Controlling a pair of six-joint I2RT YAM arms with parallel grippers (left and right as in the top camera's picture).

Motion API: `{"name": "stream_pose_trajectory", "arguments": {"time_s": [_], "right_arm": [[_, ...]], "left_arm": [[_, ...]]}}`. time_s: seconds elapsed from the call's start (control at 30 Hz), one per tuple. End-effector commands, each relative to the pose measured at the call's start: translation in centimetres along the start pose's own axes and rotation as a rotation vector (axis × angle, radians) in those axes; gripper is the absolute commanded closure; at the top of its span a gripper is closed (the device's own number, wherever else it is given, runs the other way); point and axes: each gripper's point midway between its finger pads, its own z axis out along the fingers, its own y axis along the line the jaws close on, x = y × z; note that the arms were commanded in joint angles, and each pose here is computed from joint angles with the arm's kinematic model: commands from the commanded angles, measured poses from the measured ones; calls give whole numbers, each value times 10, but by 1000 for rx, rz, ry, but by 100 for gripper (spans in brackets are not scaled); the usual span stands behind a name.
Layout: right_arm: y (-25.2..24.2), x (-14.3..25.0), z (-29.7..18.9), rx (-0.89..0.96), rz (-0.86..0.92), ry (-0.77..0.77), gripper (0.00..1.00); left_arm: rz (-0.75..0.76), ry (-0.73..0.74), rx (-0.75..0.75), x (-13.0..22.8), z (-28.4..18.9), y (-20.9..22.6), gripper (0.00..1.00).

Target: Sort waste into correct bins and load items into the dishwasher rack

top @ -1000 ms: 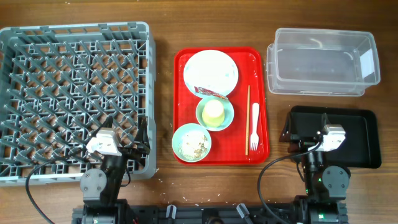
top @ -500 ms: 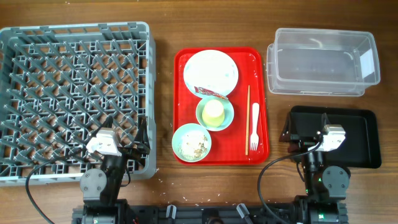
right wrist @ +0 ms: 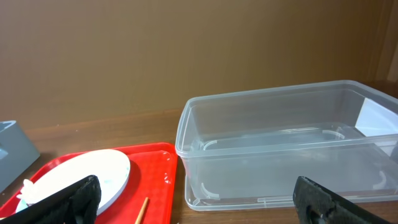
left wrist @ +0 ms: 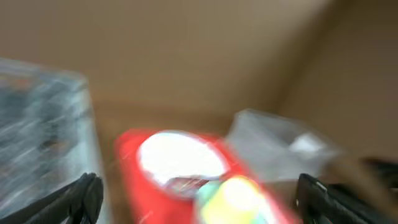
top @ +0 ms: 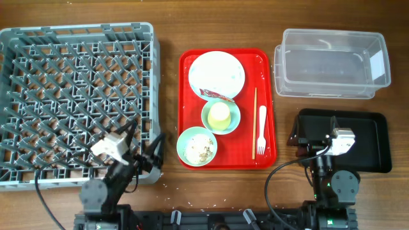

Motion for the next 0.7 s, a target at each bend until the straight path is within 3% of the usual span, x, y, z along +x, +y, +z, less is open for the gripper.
{"name": "stream_pose_trajectory", "arguments": {"time_s": [0.0, 0.07, 0.13, 0.27, 0.37, 0.4, 0.47, 0.67], "right_arm": [[3, -1, 0, -14, -17, -7, 0], [3, -1, 0, -15, -16, -7, 0], [3, -1, 0, -14, -17, -7, 0], [3, -1, 0, -14, -16, -7, 0], [3, -1, 0, -14, -16, -7, 0], [3, -1, 0, -15, -16, -7, 0], [3, -1, 0, -14, -16, -7, 0], [3, -1, 0, -14, -17, -7, 0]], "left_arm": [[-20, -87, 332, -35, -14, -67, 0], [85, -177, 423, -55, -25, -90, 0], [93, -185, 427, -56, -26, -91, 0], [35, -110, 379, -40, -18, -78, 0], [106, -38, 310, -17, -11, -60, 0], [143, -27, 256, -12, -7, -49, 0], [154, -28, -13, -7, -1, 1, 0], [129, -196, -640, -34, -38, 101, 0]]}}
